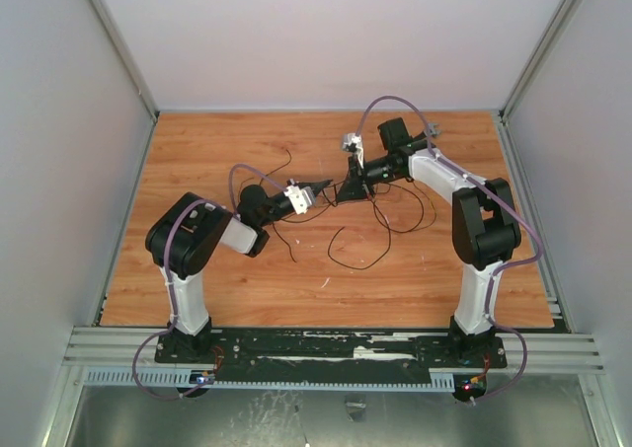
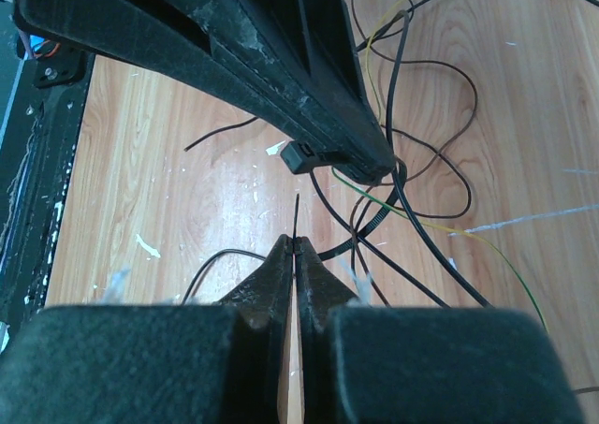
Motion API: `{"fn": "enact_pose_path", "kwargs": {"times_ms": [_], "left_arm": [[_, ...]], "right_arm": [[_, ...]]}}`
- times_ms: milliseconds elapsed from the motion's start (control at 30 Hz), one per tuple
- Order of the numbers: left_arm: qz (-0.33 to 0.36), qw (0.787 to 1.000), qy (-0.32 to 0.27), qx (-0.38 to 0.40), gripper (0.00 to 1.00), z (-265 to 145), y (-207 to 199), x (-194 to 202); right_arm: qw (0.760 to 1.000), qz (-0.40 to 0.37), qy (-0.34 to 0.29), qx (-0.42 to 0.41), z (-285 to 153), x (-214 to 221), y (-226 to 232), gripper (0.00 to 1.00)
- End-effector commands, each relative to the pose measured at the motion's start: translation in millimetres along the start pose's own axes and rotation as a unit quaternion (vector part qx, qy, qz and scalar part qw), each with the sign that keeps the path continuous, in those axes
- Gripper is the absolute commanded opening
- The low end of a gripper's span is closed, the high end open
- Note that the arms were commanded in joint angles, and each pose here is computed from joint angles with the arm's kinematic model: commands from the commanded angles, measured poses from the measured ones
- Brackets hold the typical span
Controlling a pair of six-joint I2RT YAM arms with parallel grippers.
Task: Zip-tie the wires
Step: Tie the cable at the center of the board.
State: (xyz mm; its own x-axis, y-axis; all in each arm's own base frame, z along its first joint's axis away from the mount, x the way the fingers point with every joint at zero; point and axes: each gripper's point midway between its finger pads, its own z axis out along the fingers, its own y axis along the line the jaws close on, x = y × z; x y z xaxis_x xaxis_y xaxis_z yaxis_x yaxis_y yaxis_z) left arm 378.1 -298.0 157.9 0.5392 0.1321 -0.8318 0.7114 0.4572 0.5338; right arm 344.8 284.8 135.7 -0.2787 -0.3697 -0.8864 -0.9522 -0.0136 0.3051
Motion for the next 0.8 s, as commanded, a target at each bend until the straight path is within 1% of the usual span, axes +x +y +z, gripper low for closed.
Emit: {"fn": "enact_pose_path", "kwargs": {"times_ms": [0,500,767], "left_arm": [[0.006,1.0,-0.017,-0.007,0.0,3.1,0.0,-6.8],[0.002,1.0,-0.015,-0.006,0.0,3.7,-1.2,-2.7],[0.003,1.0,-0.021,-0.007,0.0,4.4,-0.2,-7.4]], "right_arm": [[1.0,-0.017,-0.014,-0.015,-3.5,-10.7,5.3,0.0],[1.0,-0.016,-0.02,-0.018,-0.1,-14.6,5.8,0.0],[0.999,-0.016,-0.019,-0.021,2.3,-16.3,5.5,0.0]]}}
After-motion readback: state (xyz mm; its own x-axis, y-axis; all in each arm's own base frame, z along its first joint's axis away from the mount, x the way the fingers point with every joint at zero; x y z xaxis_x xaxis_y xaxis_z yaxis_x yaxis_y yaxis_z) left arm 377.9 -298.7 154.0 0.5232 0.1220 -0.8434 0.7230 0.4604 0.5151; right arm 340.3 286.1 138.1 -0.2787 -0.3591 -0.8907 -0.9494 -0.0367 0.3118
